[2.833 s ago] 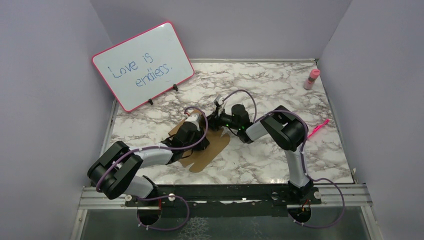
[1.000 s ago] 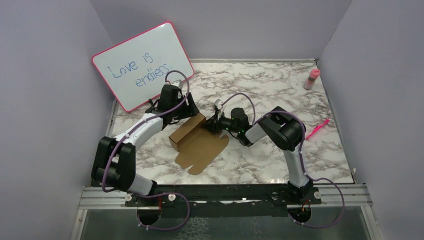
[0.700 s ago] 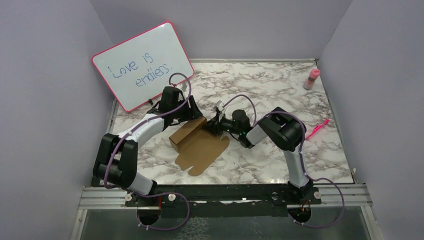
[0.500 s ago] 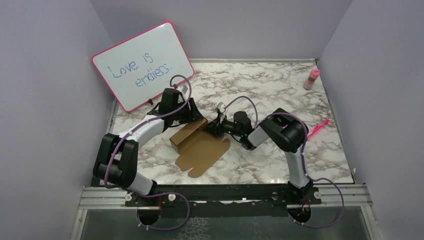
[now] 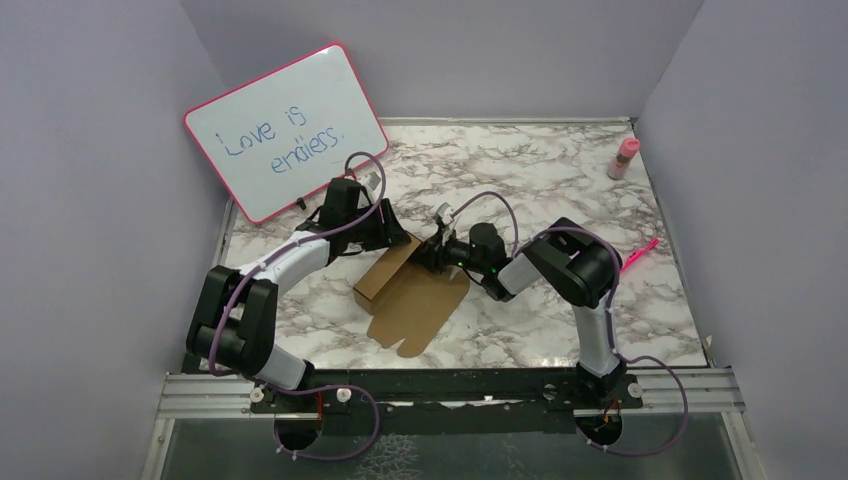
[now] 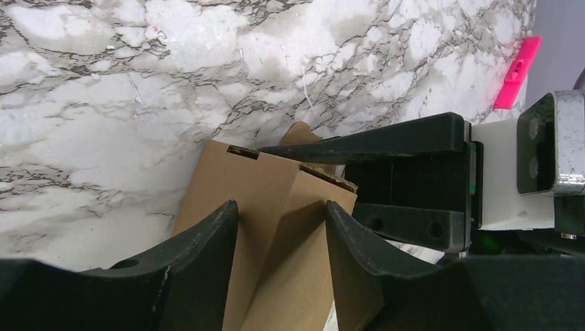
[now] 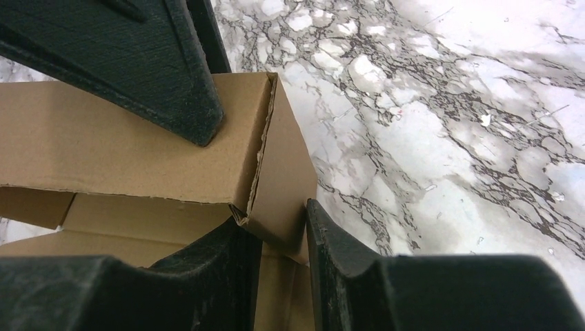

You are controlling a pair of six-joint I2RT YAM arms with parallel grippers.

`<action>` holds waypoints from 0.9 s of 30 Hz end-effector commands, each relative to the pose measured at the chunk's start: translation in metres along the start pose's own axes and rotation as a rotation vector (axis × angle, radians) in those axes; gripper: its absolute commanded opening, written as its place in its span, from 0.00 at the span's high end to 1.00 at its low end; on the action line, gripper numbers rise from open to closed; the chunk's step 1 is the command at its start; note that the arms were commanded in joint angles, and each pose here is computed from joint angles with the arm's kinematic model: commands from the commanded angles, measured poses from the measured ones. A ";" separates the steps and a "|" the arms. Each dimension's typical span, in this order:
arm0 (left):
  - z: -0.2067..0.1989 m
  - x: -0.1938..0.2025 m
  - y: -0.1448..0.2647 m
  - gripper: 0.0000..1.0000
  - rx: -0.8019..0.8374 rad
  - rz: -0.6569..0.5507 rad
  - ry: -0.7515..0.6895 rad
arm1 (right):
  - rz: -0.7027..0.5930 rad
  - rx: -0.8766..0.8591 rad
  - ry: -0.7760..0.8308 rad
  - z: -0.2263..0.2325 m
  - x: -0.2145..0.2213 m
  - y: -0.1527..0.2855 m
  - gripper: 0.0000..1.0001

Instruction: Fold the paper box

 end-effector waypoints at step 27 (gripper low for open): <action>-0.022 0.016 -0.015 0.49 0.152 0.109 -0.004 | -0.116 0.419 -0.138 -0.013 -0.030 0.010 0.80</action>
Point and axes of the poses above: each gripper's point midway between its finger pads, its own y axis back along the fingers, its own z axis along the line the jaws close on, x = y × z, the point moved 7 cm from there along y, back along the fingers, and after that the axes turned 2 degrees about -y, right-handed, at the moved point
